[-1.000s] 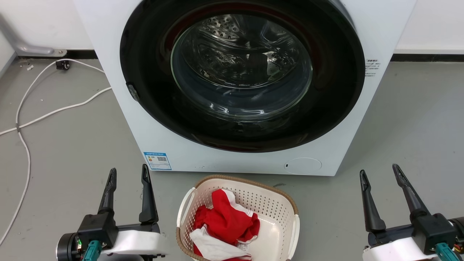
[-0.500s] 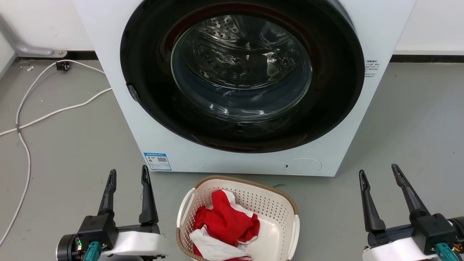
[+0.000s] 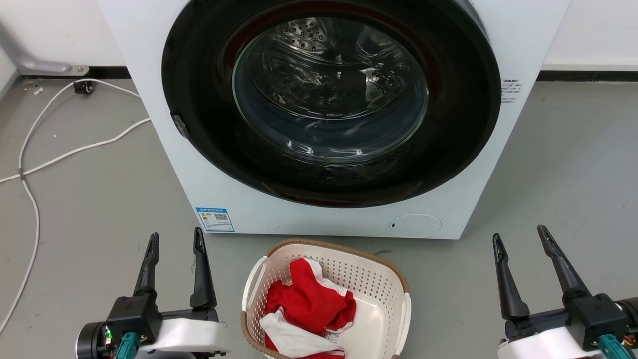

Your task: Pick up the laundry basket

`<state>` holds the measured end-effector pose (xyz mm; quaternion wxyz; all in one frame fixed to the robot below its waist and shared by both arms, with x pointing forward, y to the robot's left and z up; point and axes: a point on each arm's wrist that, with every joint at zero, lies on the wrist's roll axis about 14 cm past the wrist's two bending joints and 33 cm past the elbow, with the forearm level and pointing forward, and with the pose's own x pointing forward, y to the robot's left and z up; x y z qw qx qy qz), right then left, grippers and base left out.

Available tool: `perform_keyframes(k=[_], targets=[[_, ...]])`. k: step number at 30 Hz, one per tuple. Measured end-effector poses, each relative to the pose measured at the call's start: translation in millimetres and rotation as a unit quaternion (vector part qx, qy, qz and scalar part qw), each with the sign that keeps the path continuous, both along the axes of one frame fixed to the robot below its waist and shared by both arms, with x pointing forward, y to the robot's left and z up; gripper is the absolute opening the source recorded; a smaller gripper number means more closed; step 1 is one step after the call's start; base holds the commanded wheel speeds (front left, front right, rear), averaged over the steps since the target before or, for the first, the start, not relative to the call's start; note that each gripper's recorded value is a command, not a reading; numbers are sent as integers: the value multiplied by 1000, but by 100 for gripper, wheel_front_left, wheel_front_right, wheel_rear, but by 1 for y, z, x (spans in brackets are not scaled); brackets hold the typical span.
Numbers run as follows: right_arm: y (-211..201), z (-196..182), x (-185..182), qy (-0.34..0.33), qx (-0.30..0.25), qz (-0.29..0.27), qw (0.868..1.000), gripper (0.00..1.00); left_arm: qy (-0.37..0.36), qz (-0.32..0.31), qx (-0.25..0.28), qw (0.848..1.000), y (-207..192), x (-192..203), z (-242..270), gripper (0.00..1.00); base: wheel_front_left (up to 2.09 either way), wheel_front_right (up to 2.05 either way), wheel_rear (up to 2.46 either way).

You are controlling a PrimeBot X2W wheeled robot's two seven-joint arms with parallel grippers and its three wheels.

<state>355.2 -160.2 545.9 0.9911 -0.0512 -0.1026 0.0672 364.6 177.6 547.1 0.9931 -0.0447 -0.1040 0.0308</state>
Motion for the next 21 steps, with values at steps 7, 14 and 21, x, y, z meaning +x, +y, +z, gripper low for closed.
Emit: perform_keyframes(k=[7, 14, 21], targets=[[0, -3, 1, 5, 0, -1, 1000, 100, 0, -9, 18, 1000, -2, 7, 0, 100, 0, 0, 0], [3, -15, 14, 23, 0, 4, 1000, 100, 13, -26, 45, 999, -4, 30, -10, 100, 0, 0, 0], [11, -37, 54, 53, 13, 17, 998, 100, 58, -47, 95, 993, 3, 81, -40, 100, 0, 0, 0]])
